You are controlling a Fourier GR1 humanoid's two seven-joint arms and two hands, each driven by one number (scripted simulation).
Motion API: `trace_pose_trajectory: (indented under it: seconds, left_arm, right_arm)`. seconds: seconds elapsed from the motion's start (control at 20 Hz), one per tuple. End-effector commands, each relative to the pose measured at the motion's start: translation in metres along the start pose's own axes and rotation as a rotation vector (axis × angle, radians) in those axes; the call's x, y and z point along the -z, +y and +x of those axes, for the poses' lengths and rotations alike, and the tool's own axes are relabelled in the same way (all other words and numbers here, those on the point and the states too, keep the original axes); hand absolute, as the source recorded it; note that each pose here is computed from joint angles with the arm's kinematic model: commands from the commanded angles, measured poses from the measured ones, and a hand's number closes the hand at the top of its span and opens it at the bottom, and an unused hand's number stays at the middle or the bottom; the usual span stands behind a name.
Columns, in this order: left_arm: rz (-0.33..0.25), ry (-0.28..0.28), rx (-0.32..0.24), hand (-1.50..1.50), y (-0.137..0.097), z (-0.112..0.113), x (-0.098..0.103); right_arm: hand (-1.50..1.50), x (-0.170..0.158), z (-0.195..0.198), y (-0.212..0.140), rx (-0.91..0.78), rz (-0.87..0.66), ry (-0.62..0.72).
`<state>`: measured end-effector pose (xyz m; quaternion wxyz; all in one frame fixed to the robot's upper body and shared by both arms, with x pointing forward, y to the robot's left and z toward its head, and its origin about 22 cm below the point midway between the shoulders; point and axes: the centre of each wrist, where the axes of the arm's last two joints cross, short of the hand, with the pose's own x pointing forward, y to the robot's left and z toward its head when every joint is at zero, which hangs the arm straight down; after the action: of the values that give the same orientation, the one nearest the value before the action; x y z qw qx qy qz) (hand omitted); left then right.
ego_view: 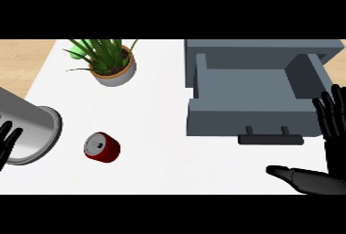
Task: Pick up the can, place it into the drawer and close the drawer
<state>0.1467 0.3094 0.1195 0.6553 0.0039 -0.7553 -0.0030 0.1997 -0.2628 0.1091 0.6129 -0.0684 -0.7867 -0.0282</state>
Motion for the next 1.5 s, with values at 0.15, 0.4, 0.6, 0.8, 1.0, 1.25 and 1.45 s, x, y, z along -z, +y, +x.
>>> trace_pose_trajectory:
  seconds: [0.15,0.4,0.6,0.8,1.0,1.25,1.45]
  left_arm:
    - [-0.006,0.025,0.005,-1.5,0.014,0.007,0.005]
    - [-0.034,0.056,-0.004,-1.5,-0.009,-0.007,0.022]
    - [-0.033,0.1,0.005,-1.5,-0.013,-0.05,0.024]
    - [-0.001,0.128,0.016,-1.5,-0.02,-0.068,0.01]
    - [-0.002,0.13,0.039,-1.5,-0.031,-0.097,0.011]
    - [-0.004,0.181,0.055,-1.5,-0.031,-0.125,0.015]
    - [0.051,0.163,0.075,-1.5,-0.041,-0.156,0.006]
  right_arm:
    - [-1.5,0.01,0.014,-0.015,-0.019,0.01,0.014]
    - [-1.5,-0.013,-0.018,-0.006,0.019,-0.013,-0.016]
    - [-1.5,-0.013,-0.011,-0.014,0.0,-0.017,0.005]
    - [-1.5,-0.019,0.004,-0.016,-0.012,-0.002,-0.001]
    - [-1.5,0.0,-0.003,-0.036,-0.015,-0.026,-0.006]
    - [-1.5,-0.007,0.015,-0.041,-0.025,-0.029,-0.014]
    - [-1.5,-0.03,0.018,-0.023,-0.025,-0.022,-0.007]
